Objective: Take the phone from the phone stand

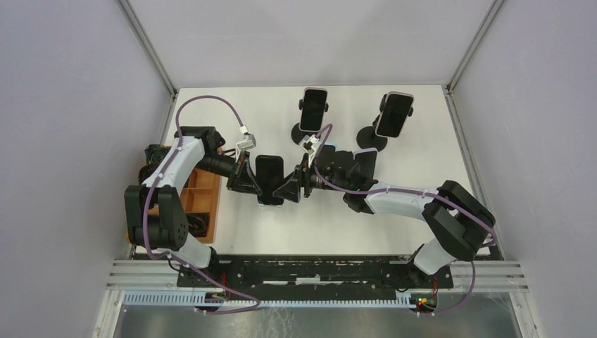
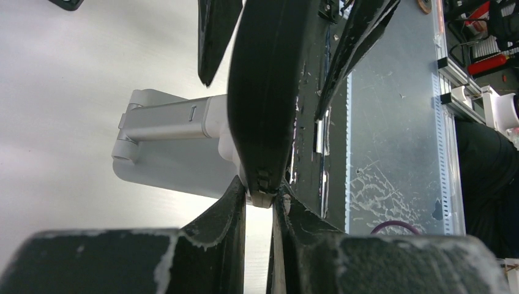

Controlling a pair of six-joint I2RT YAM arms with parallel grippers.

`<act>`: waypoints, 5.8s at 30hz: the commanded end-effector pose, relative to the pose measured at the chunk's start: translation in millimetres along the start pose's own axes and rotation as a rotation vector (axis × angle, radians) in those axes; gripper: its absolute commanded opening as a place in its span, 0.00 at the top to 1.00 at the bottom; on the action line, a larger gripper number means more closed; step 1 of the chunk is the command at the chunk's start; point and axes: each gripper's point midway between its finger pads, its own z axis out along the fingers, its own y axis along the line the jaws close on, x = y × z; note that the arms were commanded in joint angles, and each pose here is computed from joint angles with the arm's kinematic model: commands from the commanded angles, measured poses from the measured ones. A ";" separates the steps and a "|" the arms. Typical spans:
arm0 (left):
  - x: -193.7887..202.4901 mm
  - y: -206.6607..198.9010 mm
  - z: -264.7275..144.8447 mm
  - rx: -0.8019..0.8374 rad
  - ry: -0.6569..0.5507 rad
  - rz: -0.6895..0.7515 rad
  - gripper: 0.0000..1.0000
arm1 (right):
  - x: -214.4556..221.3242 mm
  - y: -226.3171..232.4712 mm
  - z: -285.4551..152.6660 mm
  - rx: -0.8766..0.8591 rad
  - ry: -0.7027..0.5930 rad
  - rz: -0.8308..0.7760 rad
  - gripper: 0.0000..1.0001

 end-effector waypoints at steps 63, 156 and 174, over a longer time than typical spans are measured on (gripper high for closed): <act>-50.3 -106.8 -29.9 -0.202 -0.143 0.587 0.10 | -79.1 189.4 -32.8 -0.782 -0.245 -0.022 1.00; -54.0 -113.2 -23.7 -0.152 -0.051 0.891 0.98 | 0.3 14.2 -47.9 0.050 -0.012 0.320 1.00; -52.0 -115.6 -23.2 -0.153 -0.056 0.886 0.98 | 56.4 2.2 55.1 0.071 0.076 0.556 1.00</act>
